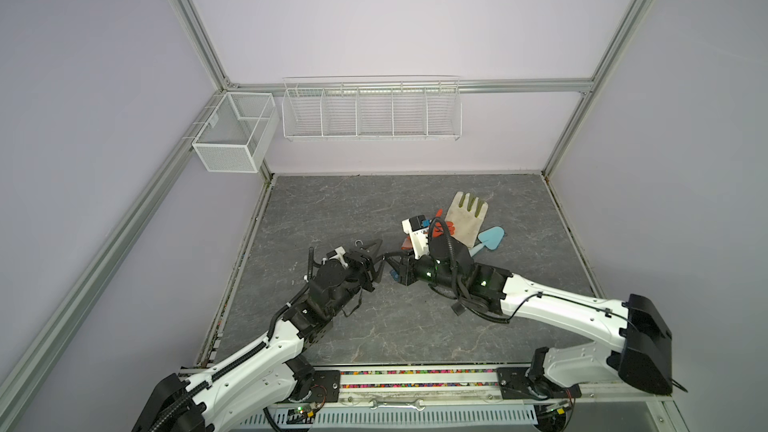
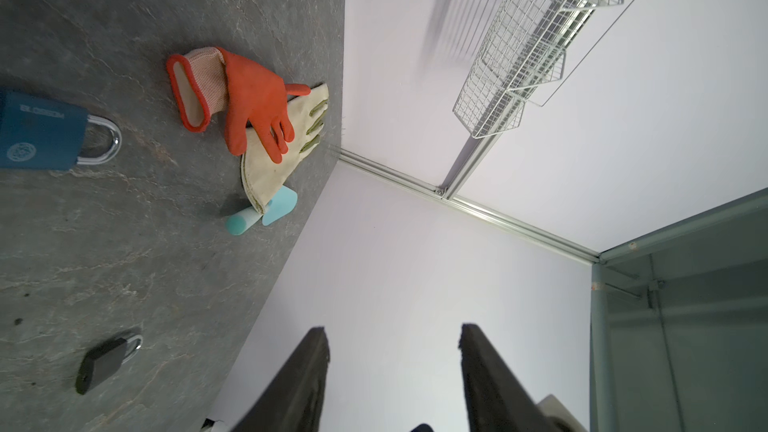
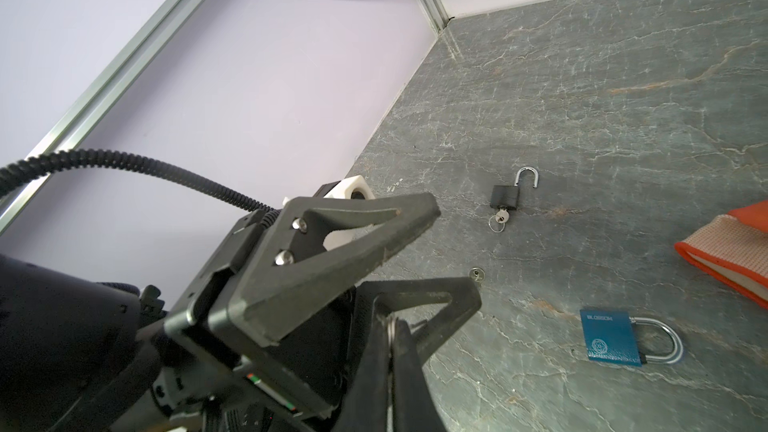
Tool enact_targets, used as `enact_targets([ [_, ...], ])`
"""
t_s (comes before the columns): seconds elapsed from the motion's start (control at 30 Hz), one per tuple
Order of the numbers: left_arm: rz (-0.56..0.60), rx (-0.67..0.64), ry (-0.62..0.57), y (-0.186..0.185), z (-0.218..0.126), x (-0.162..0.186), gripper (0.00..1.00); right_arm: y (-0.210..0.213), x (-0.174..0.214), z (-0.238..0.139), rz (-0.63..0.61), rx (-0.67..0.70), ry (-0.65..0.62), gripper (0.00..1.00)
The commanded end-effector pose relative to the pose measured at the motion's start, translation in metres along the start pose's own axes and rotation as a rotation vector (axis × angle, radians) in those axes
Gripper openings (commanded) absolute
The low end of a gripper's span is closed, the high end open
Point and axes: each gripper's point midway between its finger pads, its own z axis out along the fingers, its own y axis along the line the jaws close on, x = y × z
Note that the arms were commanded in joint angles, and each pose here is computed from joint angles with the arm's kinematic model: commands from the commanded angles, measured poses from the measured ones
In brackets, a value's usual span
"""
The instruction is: Unlock with the key
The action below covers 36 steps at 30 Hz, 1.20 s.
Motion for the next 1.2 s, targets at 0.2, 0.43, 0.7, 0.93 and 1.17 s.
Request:
enact_targets([
  [0.2, -0.016, 0.015, -0.013, -0.005, -0.003, -0.001, 0.3, -0.004, 0.006, -0.003, 0.02, 0.005, 0.002, 0.06],
  [0.43, -0.008, 0.005, -0.013, -0.004, -0.002, -0.001, 0.14, -0.006, 0.005, -0.007, 0.014, 0.016, -0.004, 0.06],
  [0.7, 0.015, -0.011, -0.013, -0.004, -0.002, 0.0, 0.0, -0.004, 0.002, -0.011, 0.009, 0.014, -0.01, 0.07],
  [0.93, 0.186, -0.011, -0.034, -0.021, 0.0, 0.002, 0.0, 0.004, -0.006, -0.028, 0.001, -0.013, -0.019, 0.21],
  [1.17, 0.659, 0.043, 0.051, -0.054, 0.019, 0.03, 0.0, 0.002, -0.011, -0.068, 0.074, -0.134, 0.035, 0.39],
])
